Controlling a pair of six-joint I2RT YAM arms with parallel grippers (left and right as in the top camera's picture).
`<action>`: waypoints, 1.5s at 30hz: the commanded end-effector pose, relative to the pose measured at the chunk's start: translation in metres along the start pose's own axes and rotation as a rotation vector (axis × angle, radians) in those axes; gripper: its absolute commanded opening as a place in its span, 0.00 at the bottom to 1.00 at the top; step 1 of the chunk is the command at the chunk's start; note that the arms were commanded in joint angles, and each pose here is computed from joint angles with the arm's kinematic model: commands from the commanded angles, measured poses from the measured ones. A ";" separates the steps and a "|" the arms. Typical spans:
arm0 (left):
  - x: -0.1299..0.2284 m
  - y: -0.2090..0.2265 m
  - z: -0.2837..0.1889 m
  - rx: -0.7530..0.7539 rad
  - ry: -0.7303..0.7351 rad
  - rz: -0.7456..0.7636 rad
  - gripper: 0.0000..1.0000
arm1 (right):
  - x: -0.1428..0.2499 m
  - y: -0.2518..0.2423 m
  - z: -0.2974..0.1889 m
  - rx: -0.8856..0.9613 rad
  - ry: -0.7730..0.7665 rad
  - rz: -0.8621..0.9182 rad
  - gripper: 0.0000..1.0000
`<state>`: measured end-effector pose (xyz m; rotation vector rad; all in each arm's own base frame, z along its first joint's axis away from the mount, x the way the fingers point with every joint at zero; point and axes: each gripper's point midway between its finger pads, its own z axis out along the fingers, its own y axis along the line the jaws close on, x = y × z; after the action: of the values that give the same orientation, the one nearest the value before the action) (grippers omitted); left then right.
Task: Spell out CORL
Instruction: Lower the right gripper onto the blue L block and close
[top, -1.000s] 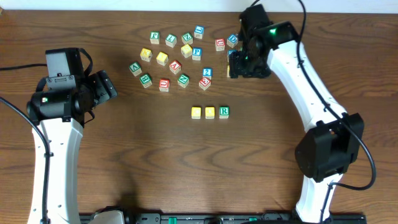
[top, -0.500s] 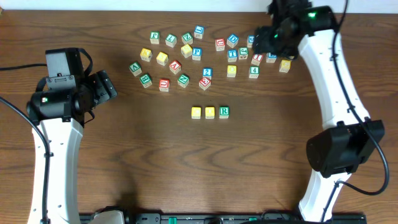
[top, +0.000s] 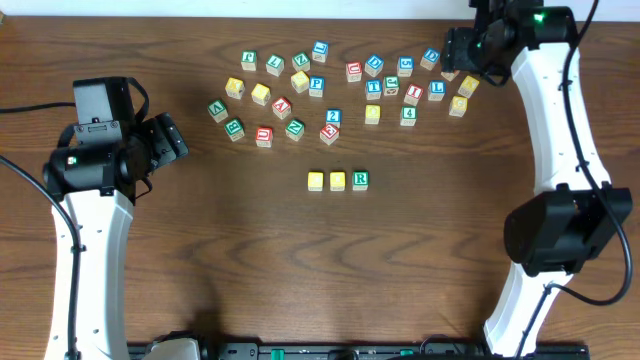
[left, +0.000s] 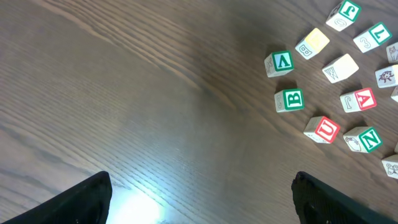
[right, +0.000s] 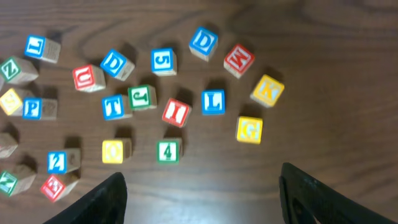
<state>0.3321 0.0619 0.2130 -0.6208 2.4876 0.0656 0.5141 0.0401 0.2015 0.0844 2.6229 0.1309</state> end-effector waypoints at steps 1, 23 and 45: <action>-0.002 0.002 -0.003 -0.007 -0.012 -0.004 0.91 | -0.003 -0.006 0.020 0.031 0.004 -0.024 0.73; -0.002 0.002 -0.003 -0.007 -0.012 -0.004 0.91 | 0.017 -0.036 0.129 0.076 0.094 0.008 0.69; -0.002 0.002 -0.003 -0.007 -0.012 -0.004 0.91 | 0.016 -0.038 0.181 0.062 0.055 0.007 0.56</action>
<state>0.3322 0.0620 0.2131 -0.6204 2.4873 0.0662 0.5858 0.0227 0.0469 0.1094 2.6695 0.0592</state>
